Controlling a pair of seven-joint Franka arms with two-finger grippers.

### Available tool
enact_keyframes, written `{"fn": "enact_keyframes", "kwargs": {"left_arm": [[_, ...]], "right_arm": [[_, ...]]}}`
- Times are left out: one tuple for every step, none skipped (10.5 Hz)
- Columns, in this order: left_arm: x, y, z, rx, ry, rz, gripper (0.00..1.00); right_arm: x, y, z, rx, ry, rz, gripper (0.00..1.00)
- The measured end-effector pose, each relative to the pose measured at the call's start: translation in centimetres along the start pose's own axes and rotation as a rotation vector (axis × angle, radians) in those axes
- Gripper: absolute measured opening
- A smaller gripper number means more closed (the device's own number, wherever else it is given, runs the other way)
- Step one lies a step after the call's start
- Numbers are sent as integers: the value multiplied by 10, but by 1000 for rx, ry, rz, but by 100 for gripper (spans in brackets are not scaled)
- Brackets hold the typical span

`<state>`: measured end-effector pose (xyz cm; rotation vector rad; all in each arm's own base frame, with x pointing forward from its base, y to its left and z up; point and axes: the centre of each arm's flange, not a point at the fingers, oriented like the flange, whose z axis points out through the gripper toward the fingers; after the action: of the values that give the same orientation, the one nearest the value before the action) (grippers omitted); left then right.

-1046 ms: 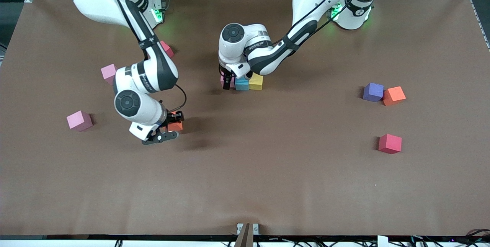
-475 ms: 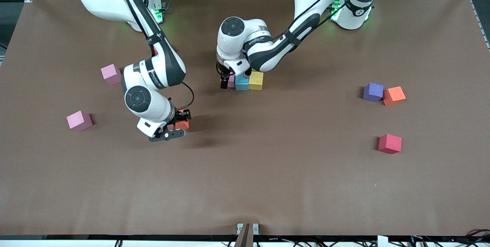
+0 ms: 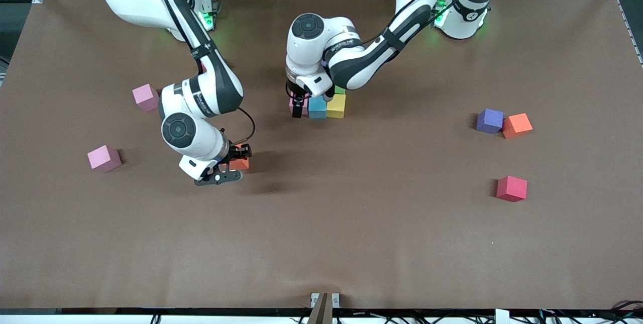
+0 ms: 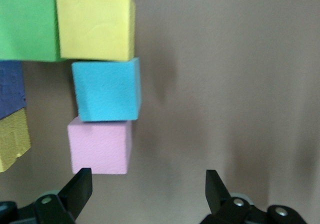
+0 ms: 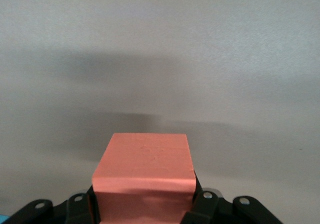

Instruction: Form number 2 with 11 blocks

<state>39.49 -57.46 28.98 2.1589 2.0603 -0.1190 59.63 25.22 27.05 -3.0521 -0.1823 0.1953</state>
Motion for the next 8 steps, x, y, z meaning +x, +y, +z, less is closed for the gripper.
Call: {"fn": "enact_keyframes", "kwargs": {"left_arm": [[10, 12, -6, 6, 6, -8, 100], [20, 23, -11, 14, 14, -15, 100], [32, 35, -17, 18, 22, -23, 100], [47, 50, -25, 25, 35, -20, 100], [66, 67, -34, 38, 46, -5, 100], [90, 88, -45, 51, 46, 15, 100], [118, 110, -55, 61, 47, 41, 100], [149, 131, -62, 77, 56, 78, 100]], "right_arm": [[-2, -7, 1, 9, -3, 21, 64], [-6, -19, 2, 9, -6, 44, 64], [-12, -37, 6, 6, -11, 53, 64], [-19, -57, 11, 0, -17, 46, 64], [-27, -75, 15, -6, -24, 33, 64], [-33, -88, 18, -11, -28, 29, 64], [-38, -99, 22, -15, -33, 40, 64], [-44, -110, 29, -22, -38, 61, 64]]}}
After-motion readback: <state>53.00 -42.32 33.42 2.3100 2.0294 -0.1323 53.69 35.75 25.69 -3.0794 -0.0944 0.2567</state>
